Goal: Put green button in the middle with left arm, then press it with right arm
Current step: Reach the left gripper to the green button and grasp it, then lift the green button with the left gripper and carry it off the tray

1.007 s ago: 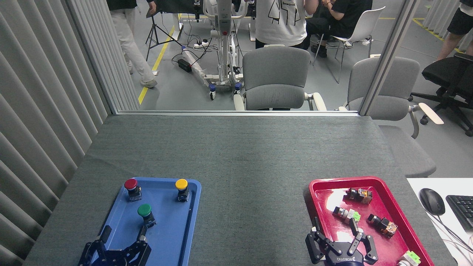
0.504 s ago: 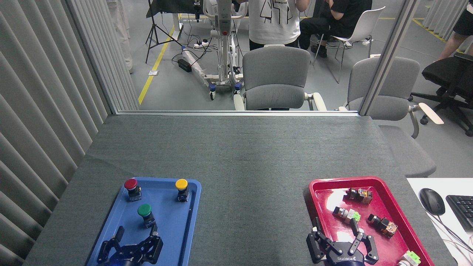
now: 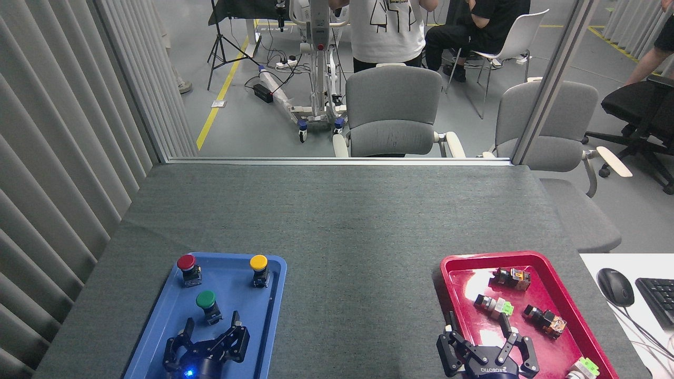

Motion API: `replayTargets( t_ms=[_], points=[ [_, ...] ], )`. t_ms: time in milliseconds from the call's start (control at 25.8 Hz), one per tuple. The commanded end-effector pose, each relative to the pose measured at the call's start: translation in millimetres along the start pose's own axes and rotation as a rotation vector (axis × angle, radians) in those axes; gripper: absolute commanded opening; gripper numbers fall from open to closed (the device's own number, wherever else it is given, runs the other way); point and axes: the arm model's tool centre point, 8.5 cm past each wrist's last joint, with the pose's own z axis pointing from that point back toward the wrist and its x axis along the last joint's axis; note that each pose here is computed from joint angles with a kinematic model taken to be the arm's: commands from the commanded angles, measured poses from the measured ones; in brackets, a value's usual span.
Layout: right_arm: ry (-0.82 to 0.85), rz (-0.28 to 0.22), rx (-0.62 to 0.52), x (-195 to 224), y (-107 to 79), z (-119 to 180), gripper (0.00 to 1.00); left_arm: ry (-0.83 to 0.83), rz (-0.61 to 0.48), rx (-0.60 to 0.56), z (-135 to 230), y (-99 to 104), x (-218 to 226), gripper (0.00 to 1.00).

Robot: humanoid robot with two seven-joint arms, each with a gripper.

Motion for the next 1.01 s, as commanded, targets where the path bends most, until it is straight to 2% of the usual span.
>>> replayTargets(
  t_ms=[0, 349, 504, 620, 775, 852, 968],
  points=[
    [-0.003, -0.001, -0.013, 1, -3.1, -6, 0.98, 0.045, -0.01, 0.02, -5, 4, -3, 0.99],
    [-0.008, -0.003, -0.01, 6, -1.7, -8, 0.98, 0.06, -0.022, -0.011, -23, -6, 6, 0.99],
    [-0.008, -0.003, -0.014, 10, -2.3, -8, 0.98, 0.062, -0.019, -0.014, -29, -10, 11, 0.94],
    [-0.008, 0.002, -0.013, 9, -1.8, -8, 0.98, 0.067, -0.026, -0.006, -33, -12, 11, 0.87],
    [-0.012, 0.008, -0.014, 7, -2.4, -8, 0.98, 0.076, -0.033, -0.023, -38, -15, 7, 0.72],
    [-0.012, 0.005, -0.017, 8, -3.3, -9, 0.98, 0.077, -0.033, -0.024, -38, -15, 7, 0.54],
    [-0.013, 0.004, -0.02, 9, -4.3, -10, 0.98, 0.072, -0.036, -0.018, -39, -14, 6, 0.32]
  ],
)
